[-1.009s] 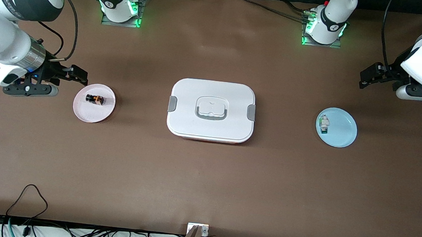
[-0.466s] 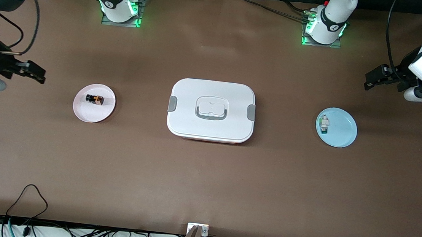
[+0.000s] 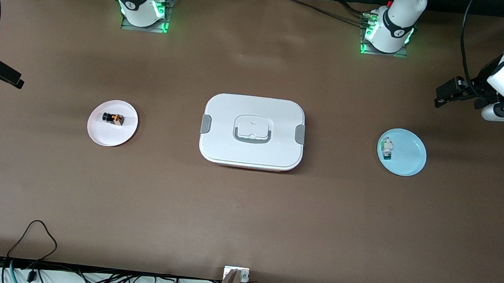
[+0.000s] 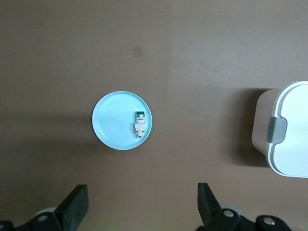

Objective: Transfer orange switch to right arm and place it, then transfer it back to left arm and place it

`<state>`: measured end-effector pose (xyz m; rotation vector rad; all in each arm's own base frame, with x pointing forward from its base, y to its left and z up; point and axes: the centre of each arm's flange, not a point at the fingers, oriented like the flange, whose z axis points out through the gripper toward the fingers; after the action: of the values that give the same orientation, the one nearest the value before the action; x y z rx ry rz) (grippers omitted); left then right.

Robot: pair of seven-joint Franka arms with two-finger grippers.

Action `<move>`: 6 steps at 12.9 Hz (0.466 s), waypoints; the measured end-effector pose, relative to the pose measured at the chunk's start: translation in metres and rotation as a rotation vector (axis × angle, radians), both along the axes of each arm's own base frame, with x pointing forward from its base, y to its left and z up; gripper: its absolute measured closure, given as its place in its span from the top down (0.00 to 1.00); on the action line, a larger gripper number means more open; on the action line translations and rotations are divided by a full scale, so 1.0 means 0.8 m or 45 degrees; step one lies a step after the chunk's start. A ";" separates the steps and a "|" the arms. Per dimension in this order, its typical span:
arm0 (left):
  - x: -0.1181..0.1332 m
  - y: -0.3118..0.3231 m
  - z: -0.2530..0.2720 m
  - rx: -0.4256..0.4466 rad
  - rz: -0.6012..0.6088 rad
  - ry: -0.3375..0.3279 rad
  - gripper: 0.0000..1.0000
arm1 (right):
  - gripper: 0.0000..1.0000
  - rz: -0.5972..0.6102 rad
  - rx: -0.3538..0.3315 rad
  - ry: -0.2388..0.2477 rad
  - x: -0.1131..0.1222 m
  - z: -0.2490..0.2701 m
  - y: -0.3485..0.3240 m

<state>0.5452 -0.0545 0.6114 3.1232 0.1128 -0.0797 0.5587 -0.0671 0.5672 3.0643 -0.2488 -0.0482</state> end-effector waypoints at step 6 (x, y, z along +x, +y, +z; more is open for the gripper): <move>0.000 0.000 0.000 0.000 0.000 0.001 1.00 | 1.00 0.156 0.009 0.019 -0.038 -0.009 0.041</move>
<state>0.5454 -0.0544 0.6110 3.1232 0.1130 -0.0808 0.5280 -0.0346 0.5604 3.0773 -0.0603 -0.0660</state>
